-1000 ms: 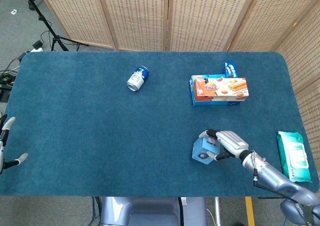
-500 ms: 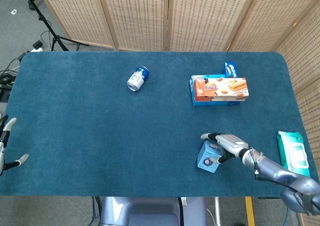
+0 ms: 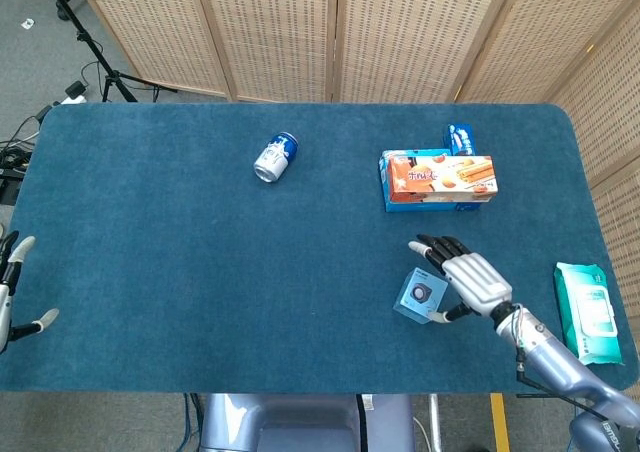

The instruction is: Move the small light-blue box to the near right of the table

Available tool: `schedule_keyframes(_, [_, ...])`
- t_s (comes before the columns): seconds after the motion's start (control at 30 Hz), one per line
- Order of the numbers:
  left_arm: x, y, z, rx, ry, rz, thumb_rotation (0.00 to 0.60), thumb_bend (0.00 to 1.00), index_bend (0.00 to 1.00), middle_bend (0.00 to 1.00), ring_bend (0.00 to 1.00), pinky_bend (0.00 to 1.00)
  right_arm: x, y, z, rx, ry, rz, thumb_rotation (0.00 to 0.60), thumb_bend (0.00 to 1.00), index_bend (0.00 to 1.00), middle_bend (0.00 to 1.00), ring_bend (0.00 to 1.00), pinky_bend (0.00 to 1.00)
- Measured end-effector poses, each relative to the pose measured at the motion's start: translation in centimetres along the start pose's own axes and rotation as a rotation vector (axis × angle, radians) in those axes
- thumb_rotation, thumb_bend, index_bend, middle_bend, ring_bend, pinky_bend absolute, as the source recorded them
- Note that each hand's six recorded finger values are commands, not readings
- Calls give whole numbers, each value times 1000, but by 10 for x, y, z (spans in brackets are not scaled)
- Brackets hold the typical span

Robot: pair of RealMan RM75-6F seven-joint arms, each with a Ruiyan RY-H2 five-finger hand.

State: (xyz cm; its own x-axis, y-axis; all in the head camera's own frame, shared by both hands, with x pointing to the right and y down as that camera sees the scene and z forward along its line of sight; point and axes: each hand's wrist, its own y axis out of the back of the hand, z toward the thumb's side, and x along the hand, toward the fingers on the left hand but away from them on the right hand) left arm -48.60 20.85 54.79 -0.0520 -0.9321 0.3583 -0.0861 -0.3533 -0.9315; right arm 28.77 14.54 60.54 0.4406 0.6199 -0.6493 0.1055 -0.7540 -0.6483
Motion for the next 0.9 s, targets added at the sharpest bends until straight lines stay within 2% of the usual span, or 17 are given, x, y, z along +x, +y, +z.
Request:
schedule_keyframes(0.17, [0, 0, 1, 1, -1, 3, 600, 0, 0, 0, 0, 0, 2, -20, 0, 65, -19, 17, 600, 0, 0, 0, 0, 0])
schedule_keyframes(0.43, [0, 1, -1, -1, 6, 4, 600, 0, 0, 0, 0, 0, -6, -54, -2, 11, -78, 32, 600, 0, 0, 0, 0, 4])
schedule_keyframes(0.53, [1, 1, -2, -2, 7, 5, 600, 0, 0, 0, 0, 0, -9, -61, -3, 18, -86, 26, 600, 0, 0, 4, 3, 50])
schedule_keyframes(0.6, [1, 2, -2, -4, 9, 8, 600, 0, 0, 0, 0, 0, -12, -64, -5, 28, -94, 12, 600, 0, 0, 41, 65, 81])
schedule_keyframes(0.7, [0, 2, -2, -6, 11, 9, 600, 0, 0, 0, 0, 0, -17, -66, -11, 46, -112, -13, 600, 15, 50, 180, 278, 118])
schedule_keyframes(0.77, [0, 3, -3, -6, 11, 9, 600, 0, 0, 0, 0, 0, -20, -66, -14, 48, -126, -33, 600, 138, 157, 308, 398, 164])
schedule_keyframes(0.83, [0, 2, -3, -5, 11, 7, 600, 0, 0, 0, 0, 0, -21, -65, -17, 49, -136, -61, 600, 279, 232, 369, 439, 187])
schedule_keyframes(0.9, [1, 2, -2, -4, 10, 6, 600, 0, 0, 0, 0, 0, -21, -63, -18, 48, -136, -89, 600, 350, 263, 389, 446, 194])
